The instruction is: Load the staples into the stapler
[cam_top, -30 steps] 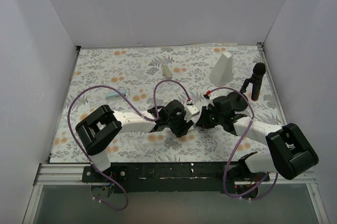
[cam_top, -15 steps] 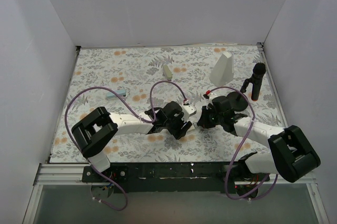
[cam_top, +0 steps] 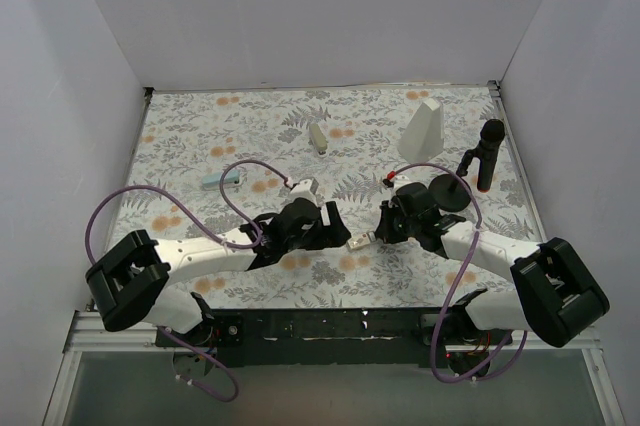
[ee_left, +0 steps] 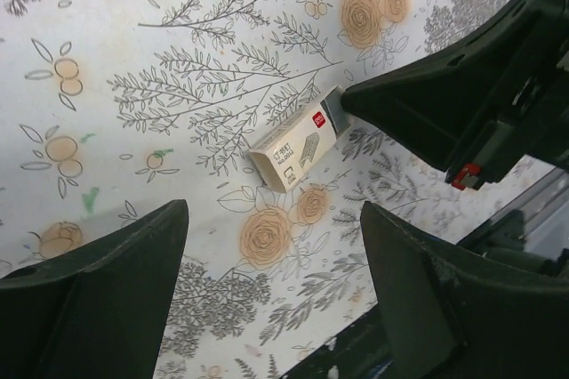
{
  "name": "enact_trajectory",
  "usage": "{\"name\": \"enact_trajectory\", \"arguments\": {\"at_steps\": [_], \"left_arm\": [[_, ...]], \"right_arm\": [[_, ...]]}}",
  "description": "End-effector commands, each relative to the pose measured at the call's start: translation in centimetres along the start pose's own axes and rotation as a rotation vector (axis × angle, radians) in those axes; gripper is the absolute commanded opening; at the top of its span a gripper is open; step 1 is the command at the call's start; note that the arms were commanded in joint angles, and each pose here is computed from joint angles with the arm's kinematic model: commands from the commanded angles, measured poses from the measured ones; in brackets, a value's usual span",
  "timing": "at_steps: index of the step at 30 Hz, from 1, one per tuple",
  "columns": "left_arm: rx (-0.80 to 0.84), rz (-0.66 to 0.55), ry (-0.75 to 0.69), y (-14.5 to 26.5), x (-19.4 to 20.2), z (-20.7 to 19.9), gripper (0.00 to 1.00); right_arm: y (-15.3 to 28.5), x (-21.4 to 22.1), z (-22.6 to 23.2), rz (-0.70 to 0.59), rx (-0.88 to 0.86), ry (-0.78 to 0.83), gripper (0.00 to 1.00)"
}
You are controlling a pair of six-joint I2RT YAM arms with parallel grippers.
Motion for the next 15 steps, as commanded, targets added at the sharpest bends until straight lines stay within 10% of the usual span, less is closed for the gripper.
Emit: {"name": "enact_trajectory", "arguments": {"at_steps": [1,15], "left_arm": [[0.04,-0.034,0.337,-0.1,0.0,-1.0,0.77],[0.128,0.043,0.503,-2.7,1.8,-1.5,0.55]], "right_arm": [[0.5,-1.7,0.1,-0.039,0.045,0.011,0.01],[0.6,-2.0,0.0,-0.049,0.101,0.024,0.01]]}}
Point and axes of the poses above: each gripper's point midway between its finger pads, its own y axis back along the fingers, its own z axis along the line the jaws close on, x = y × z, the point moved 5 cm from there along y, back along the fingers, and after that the axes turned 15 degrees about y, right-handed, at the moved point
